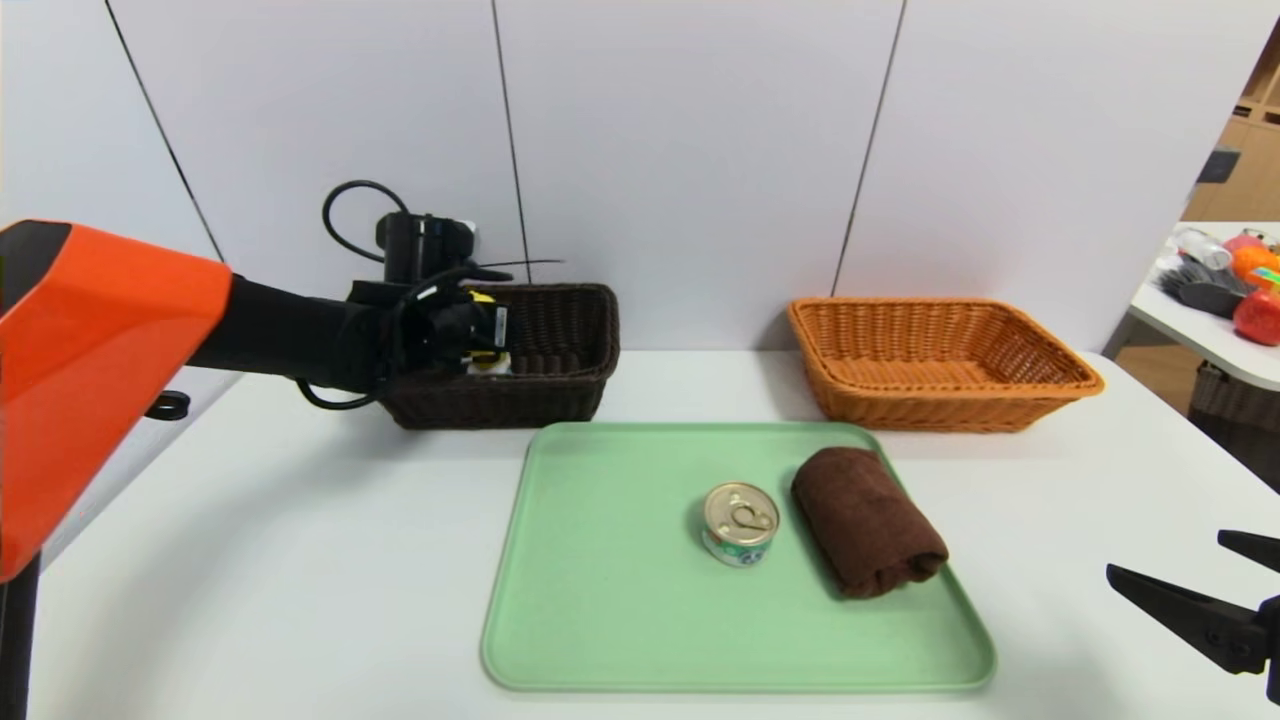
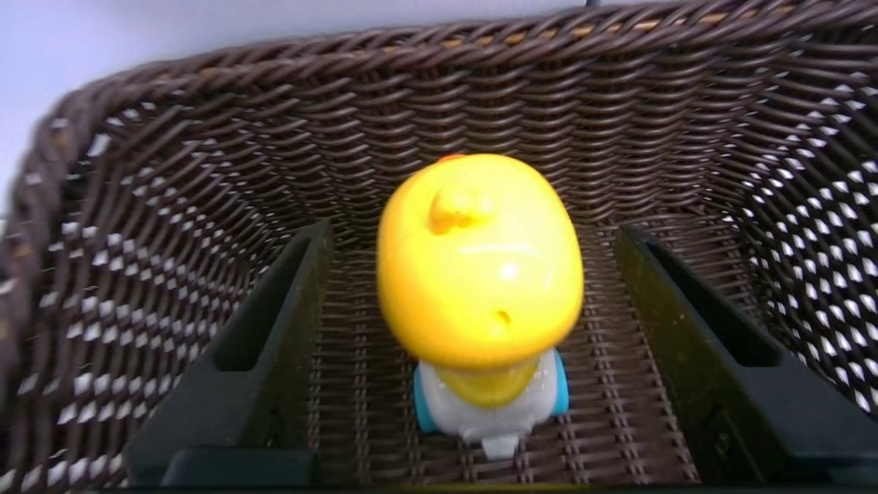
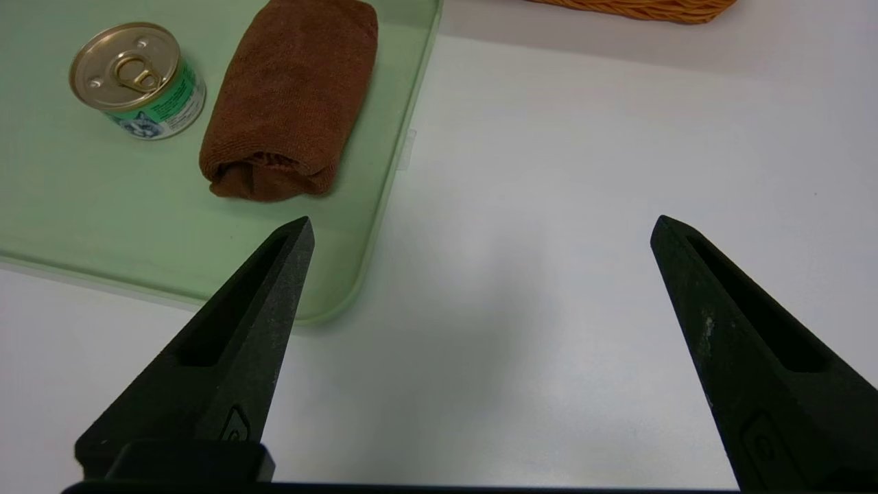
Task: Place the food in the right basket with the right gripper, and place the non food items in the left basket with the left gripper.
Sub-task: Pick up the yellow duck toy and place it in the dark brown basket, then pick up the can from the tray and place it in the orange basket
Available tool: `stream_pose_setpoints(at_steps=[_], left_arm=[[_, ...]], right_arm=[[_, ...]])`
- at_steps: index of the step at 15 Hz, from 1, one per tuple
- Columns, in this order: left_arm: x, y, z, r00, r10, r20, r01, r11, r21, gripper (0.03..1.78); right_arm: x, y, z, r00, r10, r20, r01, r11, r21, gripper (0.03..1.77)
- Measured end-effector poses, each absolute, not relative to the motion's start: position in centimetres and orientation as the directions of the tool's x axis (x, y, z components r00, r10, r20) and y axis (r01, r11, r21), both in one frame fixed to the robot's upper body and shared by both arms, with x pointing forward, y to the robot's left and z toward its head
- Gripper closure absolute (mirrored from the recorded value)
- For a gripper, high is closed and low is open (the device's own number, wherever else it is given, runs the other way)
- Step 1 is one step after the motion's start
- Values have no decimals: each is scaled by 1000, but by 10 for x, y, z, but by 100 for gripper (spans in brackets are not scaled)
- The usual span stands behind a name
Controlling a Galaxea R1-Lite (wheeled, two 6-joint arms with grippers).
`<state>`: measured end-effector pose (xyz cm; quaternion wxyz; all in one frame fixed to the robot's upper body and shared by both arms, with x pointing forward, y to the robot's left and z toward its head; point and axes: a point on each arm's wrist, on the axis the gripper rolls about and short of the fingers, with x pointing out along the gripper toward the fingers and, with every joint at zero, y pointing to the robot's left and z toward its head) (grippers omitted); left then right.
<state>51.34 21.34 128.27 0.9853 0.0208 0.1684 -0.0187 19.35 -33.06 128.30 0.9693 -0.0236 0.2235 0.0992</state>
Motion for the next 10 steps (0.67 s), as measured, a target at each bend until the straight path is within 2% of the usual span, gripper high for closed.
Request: stream_pose_setpoints(at_steps=[5, 10], left_arm=[[475, 221, 1311, 942, -39, -333, 56, 997, 43, 23], [415, 222, 1334, 939, -86, -333, 114, 991, 64, 17]], right_arm=[[193, -331, 1283, 883, 181, -434, -202, 979, -1, 10], [189, -330, 1284, 887, 191, -420, -211, 977, -2, 10]])
